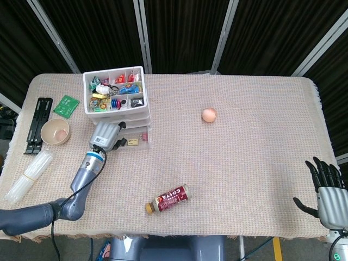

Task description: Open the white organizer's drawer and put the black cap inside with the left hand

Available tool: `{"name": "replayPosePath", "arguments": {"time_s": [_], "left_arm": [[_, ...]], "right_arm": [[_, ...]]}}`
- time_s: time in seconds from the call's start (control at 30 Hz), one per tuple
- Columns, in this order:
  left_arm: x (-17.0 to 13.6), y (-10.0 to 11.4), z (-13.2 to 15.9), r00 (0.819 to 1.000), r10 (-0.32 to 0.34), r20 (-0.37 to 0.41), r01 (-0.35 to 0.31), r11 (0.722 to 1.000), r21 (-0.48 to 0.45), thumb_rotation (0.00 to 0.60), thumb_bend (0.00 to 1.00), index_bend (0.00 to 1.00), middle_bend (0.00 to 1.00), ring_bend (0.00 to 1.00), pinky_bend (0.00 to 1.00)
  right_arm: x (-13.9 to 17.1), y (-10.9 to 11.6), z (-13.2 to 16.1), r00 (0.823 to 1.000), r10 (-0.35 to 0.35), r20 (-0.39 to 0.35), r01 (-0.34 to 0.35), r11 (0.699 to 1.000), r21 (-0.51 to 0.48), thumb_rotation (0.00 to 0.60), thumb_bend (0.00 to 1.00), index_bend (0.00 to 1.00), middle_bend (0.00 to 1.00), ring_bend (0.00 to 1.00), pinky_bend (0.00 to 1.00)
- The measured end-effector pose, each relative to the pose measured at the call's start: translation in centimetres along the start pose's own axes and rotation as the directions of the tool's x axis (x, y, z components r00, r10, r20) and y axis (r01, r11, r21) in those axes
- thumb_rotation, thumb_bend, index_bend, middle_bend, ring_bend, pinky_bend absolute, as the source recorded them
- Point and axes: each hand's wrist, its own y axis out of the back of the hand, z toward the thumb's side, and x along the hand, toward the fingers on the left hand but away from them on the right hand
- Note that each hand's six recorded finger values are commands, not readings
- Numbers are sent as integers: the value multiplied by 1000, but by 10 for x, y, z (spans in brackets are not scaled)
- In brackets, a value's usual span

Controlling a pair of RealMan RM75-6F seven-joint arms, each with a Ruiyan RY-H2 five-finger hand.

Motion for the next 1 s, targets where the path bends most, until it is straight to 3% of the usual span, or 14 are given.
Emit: {"name": "replayPosePath", "arguments": {"time_s": [0.17, 0.33, 0.5, 0.6, 0.7, 0.8, 0.9, 0.97, 1.0], "left_arm": [[-4, -1, -4, 1000, 0, 6, 0, 1000, 7, 600, 375, 318, 984, 868, 684], [-13, -3, -1, 999, 11, 49, -13, 999, 37, 600, 374, 314, 820, 725, 596], [-30, -4, 4, 989, 46, 138, -63, 990, 127, 600, 374, 301, 461, 440, 420], [-46, -5, 8, 969, 70, 237, -124, 967, 224, 600, 374, 293, 254, 251, 299], [-64, -10, 11, 931, 66, 359, -198, 918, 343, 600, 376, 293, 167, 112, 185], [-81, -17, 9, 880, 22, 474, -271, 844, 463, 600, 379, 293, 118, 62, 157], [-93, -24, 2, 825, -58, 562, -345, 736, 583, 600, 382, 293, 87, 39, 143], [-96, -27, -4, 808, -108, 579, -363, 683, 634, 600, 384, 293, 75, 29, 136], [-97, -29, -7, 806, -127, 579, -361, 670, 649, 600, 383, 293, 73, 27, 135]], "right_arm": [[0, 0, 0, 1000, -1, 1, 1, 1000, 1, 600, 69, 89, 0, 0, 0], [0, 0, -1, 1000, -1, 3, 1, 1000, 2, 600, 70, 89, 0, 0, 0], [-1, 0, -1, 1000, 2, 4, -2, 1000, 1, 600, 69, 88, 0, 0, 0], [-1, -1, 0, 1000, 3, 4, -3, 1000, -1, 600, 70, 89, 0, 0, 0], [-1, -1, 1, 1000, 2, 1, -2, 1000, 1, 600, 69, 89, 0, 0, 0], [-1, -1, 1, 1000, 3, 2, -3, 1000, 3, 600, 70, 89, 0, 0, 0], [-1, -1, 0, 1000, 2, 6, -2, 1000, 3, 600, 70, 89, 0, 0, 0], [-1, -1, 0, 1000, 2, 7, -2, 1000, 3, 600, 70, 89, 0, 0, 0], [-1, -1, 0, 1000, 2, 7, -2, 1000, 3, 600, 70, 89, 0, 0, 0]]}}
